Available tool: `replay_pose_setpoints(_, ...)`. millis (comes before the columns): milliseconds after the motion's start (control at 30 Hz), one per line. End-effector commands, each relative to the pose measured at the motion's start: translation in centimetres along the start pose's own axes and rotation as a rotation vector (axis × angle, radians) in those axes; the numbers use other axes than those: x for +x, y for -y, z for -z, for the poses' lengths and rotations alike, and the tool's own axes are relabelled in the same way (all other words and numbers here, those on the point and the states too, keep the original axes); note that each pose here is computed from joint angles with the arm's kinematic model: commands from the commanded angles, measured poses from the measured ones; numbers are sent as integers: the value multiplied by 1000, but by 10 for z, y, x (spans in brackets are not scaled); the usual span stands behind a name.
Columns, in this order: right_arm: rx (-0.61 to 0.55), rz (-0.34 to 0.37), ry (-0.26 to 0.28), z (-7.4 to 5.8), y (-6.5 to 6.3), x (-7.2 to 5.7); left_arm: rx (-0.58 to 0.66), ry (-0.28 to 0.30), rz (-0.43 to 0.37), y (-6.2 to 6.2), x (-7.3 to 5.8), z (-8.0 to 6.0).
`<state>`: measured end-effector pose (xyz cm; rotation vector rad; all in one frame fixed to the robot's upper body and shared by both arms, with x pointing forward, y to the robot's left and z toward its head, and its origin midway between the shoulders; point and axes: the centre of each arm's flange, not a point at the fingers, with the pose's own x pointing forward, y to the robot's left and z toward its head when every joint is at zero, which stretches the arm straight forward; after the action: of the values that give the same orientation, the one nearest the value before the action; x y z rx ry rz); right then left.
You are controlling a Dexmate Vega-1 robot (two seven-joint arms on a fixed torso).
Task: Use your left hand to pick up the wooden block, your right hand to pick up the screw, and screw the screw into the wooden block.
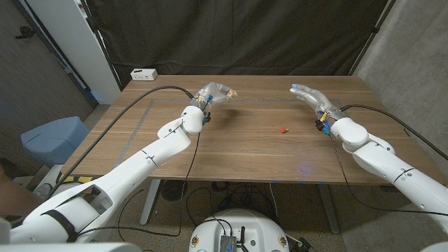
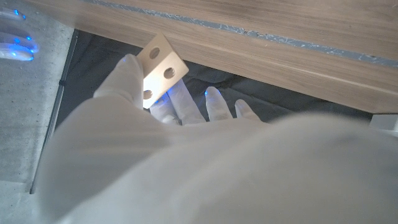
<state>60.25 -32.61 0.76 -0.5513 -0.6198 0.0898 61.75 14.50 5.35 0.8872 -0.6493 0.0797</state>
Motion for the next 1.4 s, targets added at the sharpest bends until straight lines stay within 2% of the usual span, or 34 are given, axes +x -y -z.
replay_pose_setpoints(33,-129,-78,-8,-16,9,-1,-109,21,-25,6,0,3)
replay_pose_setpoints(300,-217,-126,-20,-24,15,-3,-177,35,-50,11,0,4)
replay_pose_setpoints(533,-305,-168,-30,-29,20,-3,-236,47,-41,15,1,5)
replay_pose_setpoints(667,-366,-198,-31,-32,22,-1,-247,77,-31,18,1,6)
replay_pose_setpoints(1067,-477,-246,-42,-37,28,0,-310,64,5,23,6,12)
replay_pose_setpoints(1400,-594,-319,-50,-44,30,3,-365,41,39,26,9,16)
